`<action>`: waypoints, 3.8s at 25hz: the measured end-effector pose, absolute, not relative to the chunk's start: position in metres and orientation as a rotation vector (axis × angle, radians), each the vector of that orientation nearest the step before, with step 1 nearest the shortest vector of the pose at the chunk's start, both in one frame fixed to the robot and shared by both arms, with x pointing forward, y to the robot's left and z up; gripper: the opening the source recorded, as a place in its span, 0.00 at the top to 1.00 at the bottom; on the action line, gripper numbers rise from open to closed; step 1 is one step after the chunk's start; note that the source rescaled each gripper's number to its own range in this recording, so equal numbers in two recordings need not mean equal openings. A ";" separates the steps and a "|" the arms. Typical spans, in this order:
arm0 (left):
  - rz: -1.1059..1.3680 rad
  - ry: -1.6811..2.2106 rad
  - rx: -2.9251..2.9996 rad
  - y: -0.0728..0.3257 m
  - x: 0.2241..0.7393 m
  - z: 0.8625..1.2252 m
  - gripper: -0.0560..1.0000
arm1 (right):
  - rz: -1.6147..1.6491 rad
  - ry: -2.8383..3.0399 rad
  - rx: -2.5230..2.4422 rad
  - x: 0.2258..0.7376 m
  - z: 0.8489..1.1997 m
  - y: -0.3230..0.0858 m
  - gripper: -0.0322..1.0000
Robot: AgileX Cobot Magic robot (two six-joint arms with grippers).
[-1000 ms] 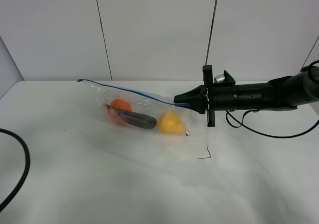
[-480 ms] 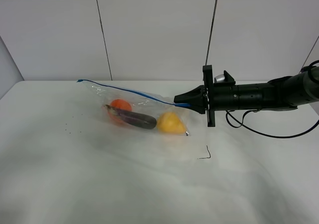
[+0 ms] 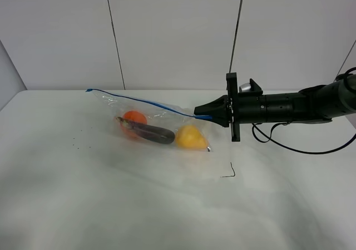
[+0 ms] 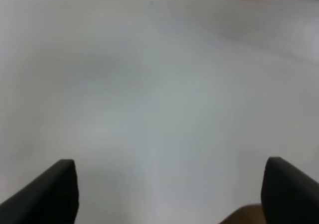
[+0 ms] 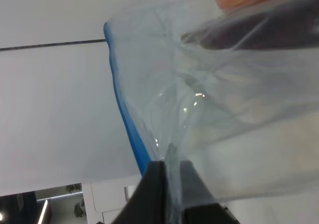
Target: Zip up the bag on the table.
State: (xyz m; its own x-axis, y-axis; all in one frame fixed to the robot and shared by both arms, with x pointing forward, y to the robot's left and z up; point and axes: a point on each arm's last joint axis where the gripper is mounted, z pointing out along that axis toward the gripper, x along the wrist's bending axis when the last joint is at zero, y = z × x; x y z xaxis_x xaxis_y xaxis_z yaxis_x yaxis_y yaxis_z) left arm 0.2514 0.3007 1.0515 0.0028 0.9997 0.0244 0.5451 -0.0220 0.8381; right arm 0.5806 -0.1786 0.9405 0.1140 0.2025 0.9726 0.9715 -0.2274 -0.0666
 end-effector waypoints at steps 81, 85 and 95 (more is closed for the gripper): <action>0.945 1.497 1.589 0.300 0.234 1.052 0.04 | -0.213 -2.198 -2.181 0.634 1.004 -0.291 0.00; 0.945 1.497 1.589 0.300 0.234 1.052 0.04 | -0.306 -2.240 -2.211 0.624 1.036 -0.291 0.00; 0.945 1.497 1.589 0.300 0.234 1.052 0.04 | -0.561 -2.356 -2.287 0.523 1.123 -0.291 0.00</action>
